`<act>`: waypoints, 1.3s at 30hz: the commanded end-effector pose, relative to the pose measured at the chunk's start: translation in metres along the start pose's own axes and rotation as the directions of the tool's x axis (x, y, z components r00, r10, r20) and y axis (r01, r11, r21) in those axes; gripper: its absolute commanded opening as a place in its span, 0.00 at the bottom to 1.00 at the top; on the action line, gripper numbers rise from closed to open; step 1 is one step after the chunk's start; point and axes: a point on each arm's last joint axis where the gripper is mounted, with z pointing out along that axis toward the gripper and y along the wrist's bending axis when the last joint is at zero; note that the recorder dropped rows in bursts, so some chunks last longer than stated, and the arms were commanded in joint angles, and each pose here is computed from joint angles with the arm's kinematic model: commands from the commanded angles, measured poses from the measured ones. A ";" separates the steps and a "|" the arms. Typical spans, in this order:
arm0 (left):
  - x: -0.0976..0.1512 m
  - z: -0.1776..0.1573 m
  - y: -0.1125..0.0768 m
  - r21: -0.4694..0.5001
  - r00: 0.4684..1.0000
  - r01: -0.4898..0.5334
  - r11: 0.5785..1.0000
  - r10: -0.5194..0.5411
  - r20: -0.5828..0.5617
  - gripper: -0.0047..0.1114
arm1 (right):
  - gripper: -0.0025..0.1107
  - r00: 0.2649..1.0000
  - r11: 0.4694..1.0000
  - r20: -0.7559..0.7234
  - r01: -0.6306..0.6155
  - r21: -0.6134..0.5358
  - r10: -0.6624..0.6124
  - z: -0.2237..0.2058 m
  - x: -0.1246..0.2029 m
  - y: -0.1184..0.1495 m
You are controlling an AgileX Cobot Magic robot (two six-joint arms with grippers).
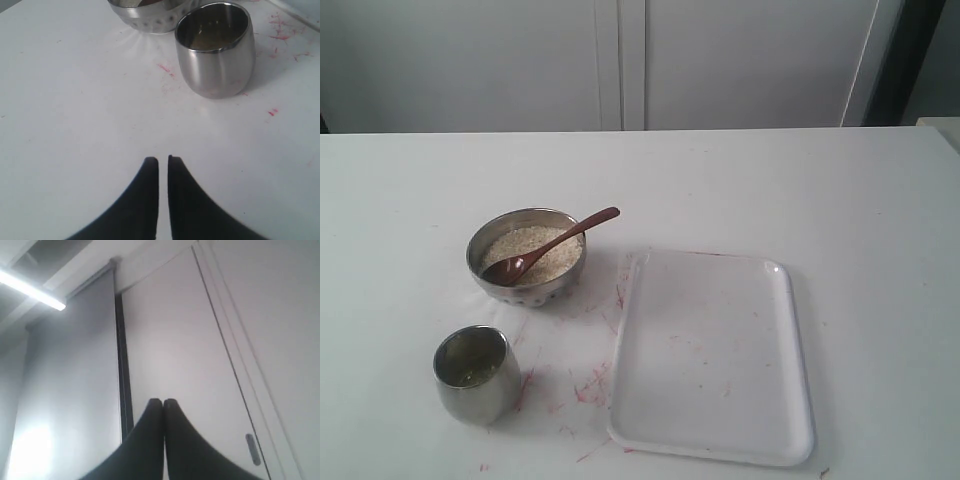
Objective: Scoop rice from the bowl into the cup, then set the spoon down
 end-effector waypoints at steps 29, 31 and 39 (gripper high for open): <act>0.004 0.001 -0.002 0.019 1.000 0.009 1.000 -0.008 -0.024 0.16 | 0.02 0.989 0.988 0.133 -0.083 0.132 0.066 0.083 -0.049 -0.021; 0.004 0.001 -0.002 0.019 1.000 0.009 1.000 -0.008 -0.024 0.16 | 0.02 0.983 0.978 0.165 -0.108 0.176 0.078 0.082 -0.051 -0.026; 0.004 0.001 -0.002 0.019 1.000 0.009 1.000 -0.008 -0.024 0.16 | 0.02 0.922 0.893 0.304 -0.333 0.301 0.241 0.076 -0.055 -0.043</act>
